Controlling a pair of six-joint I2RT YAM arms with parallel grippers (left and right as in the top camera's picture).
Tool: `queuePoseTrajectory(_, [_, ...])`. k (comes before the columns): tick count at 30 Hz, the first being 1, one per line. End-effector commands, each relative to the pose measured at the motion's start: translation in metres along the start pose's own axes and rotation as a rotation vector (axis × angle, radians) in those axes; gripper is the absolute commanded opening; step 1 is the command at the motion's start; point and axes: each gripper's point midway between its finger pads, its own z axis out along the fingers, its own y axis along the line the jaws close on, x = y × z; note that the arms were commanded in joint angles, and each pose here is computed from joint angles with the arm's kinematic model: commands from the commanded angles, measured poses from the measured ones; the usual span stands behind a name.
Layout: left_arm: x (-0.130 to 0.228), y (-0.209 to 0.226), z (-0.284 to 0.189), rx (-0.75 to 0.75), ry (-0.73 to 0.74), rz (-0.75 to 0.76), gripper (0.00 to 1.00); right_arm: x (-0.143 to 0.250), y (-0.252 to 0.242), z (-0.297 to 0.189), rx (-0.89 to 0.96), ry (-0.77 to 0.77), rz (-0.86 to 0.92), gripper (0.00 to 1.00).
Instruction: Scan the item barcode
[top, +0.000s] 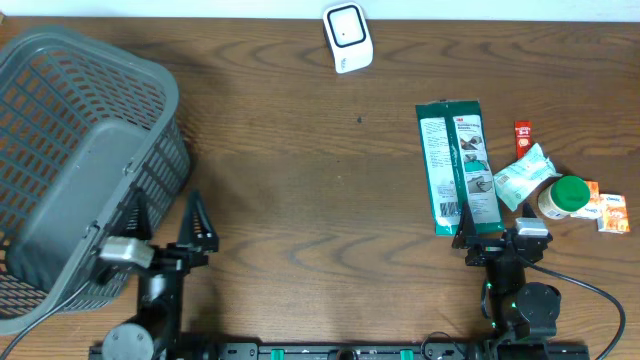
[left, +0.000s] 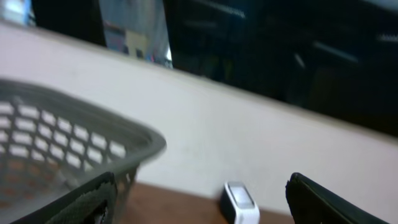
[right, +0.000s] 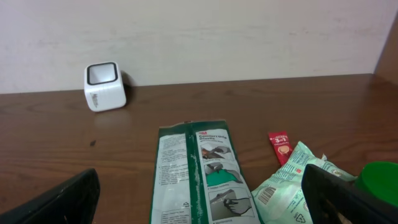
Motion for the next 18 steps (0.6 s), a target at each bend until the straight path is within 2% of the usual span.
queuePoseTrajectory(1, [0.033, 0.001, 0.0, 0.039, 0.072, -0.005, 0.88, 0.0, -0.003, 0.0, 0.015, -0.004, 0.017, 0.99])
queuePoseTrajectory(8, [0.111, 0.032, -0.007, -0.048, 0.252, -0.011, 0.88, 0.0, -0.003, 0.0, 0.015, -0.004, 0.017, 0.99])
queuePoseTrajectory(12, [0.131, 0.055, -0.015, -0.167, 0.329, 0.014, 0.88, 0.0, -0.003, 0.0, 0.015, -0.004, 0.017, 0.99])
queuePoseTrajectory(18, [0.145, 0.061, -0.022, -0.136, 0.416, 0.302, 0.88, 0.0, -0.003, 0.0, 0.015, -0.003, 0.017, 0.99])
